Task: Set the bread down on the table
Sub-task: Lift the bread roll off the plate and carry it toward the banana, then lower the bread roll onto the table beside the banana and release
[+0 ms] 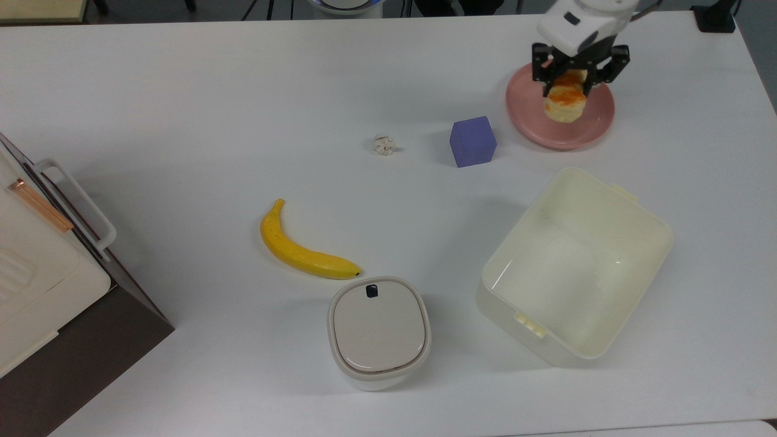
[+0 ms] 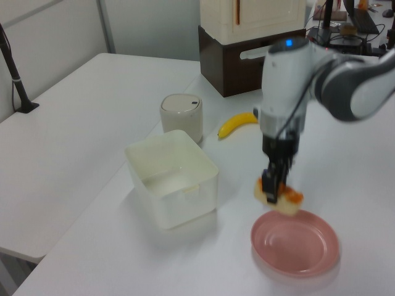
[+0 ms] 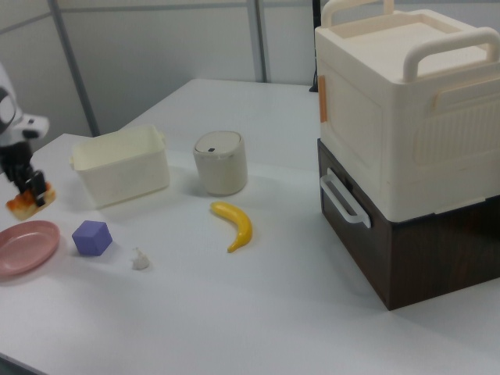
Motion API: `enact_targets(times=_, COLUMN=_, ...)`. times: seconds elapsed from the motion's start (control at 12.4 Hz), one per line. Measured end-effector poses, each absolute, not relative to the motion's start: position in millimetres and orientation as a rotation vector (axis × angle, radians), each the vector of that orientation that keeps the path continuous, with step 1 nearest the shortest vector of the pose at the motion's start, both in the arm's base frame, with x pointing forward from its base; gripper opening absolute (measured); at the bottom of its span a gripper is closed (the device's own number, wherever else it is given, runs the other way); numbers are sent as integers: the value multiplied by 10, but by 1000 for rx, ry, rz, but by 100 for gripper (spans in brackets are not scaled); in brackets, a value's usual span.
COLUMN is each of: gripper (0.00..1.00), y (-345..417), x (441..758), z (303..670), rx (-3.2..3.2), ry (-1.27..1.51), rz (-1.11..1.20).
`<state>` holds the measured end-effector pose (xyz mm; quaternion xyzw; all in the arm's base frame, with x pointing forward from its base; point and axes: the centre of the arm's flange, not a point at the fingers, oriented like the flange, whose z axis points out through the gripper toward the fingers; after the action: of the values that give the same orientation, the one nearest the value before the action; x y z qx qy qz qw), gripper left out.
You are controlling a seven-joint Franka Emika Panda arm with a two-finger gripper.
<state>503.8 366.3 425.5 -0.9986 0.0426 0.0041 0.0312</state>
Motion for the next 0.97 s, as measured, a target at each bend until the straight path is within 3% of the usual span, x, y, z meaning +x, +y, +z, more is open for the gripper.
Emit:
enact_targets(times=0.16, gripper=66, y=3060, x=5430, z=4560, rx=-3092, ry=168, rz=-16)
enact_targets(times=0.32, gripper=67, y=2406, x=5765, z=4572, rx=-3108, ry=192, rz=-33)
enact_targets(times=0.65, gripper=69, y=1219, x=6164, z=4415, rx=-3140, ry=280, rz=-26)
enact_targets(times=0.97, gripper=76, y=848, x=6415, z=3938, rx=-3139, ry=355, rz=-56)
